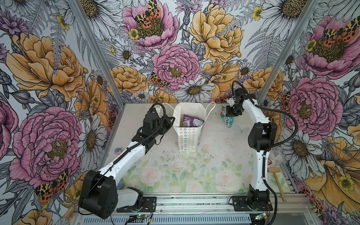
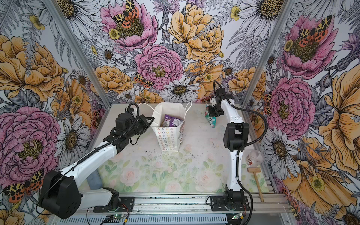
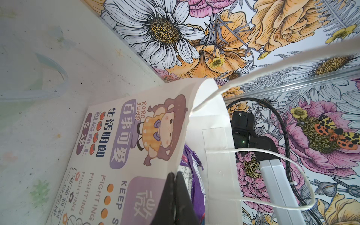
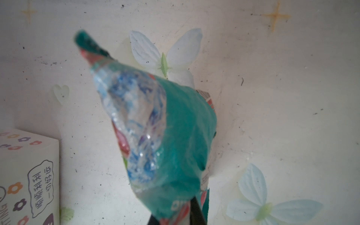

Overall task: Place the snacks into the paper bag
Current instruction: 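Lift the teal packet with the right gripper off the table, then swing the held teal packet over the bag opening beside the left gripper, then lower the teal packet into the bag with the right gripper, then push the teal packet deeper into the bag with the right gripper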

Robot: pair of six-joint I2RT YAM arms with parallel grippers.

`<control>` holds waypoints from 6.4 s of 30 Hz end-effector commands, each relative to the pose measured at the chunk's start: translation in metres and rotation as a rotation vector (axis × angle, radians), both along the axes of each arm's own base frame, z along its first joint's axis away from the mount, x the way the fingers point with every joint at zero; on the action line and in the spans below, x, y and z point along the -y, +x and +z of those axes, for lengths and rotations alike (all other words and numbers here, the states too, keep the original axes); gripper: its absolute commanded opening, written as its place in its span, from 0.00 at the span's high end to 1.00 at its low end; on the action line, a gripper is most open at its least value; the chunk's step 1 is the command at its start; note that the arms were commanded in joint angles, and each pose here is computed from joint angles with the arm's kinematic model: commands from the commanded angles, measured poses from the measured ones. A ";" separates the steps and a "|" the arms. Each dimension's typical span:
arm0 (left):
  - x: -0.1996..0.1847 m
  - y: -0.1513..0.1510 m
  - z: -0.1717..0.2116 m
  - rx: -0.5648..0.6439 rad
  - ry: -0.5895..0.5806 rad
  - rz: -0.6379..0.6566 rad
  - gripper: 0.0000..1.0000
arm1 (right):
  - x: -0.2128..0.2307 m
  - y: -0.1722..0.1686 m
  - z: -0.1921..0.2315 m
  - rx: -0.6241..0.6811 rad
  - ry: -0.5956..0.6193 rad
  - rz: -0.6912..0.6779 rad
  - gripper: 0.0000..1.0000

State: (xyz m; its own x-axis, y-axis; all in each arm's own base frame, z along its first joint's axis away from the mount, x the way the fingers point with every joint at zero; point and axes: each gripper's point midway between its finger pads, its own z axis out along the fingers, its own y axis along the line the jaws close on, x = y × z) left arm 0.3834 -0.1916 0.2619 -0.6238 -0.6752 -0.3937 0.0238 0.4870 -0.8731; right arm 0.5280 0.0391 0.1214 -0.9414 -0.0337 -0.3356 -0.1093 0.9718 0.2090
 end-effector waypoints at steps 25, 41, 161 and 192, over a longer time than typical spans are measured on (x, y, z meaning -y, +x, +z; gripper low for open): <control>-0.004 -0.001 0.012 0.045 -0.010 0.011 1.00 | -0.055 -0.063 0.328 0.598 0.544 -0.150 1.00; -0.001 -0.002 0.013 0.049 -0.013 0.012 1.00 | -0.165 -0.161 0.435 0.786 0.777 0.041 1.00; 0.006 -0.006 0.019 0.068 -0.050 -0.017 1.00 | -0.318 -0.170 0.184 0.303 0.576 -0.175 0.91; 0.005 -0.004 0.013 0.053 -0.044 -0.014 1.00 | -0.298 -0.178 0.219 0.392 0.548 -0.162 0.00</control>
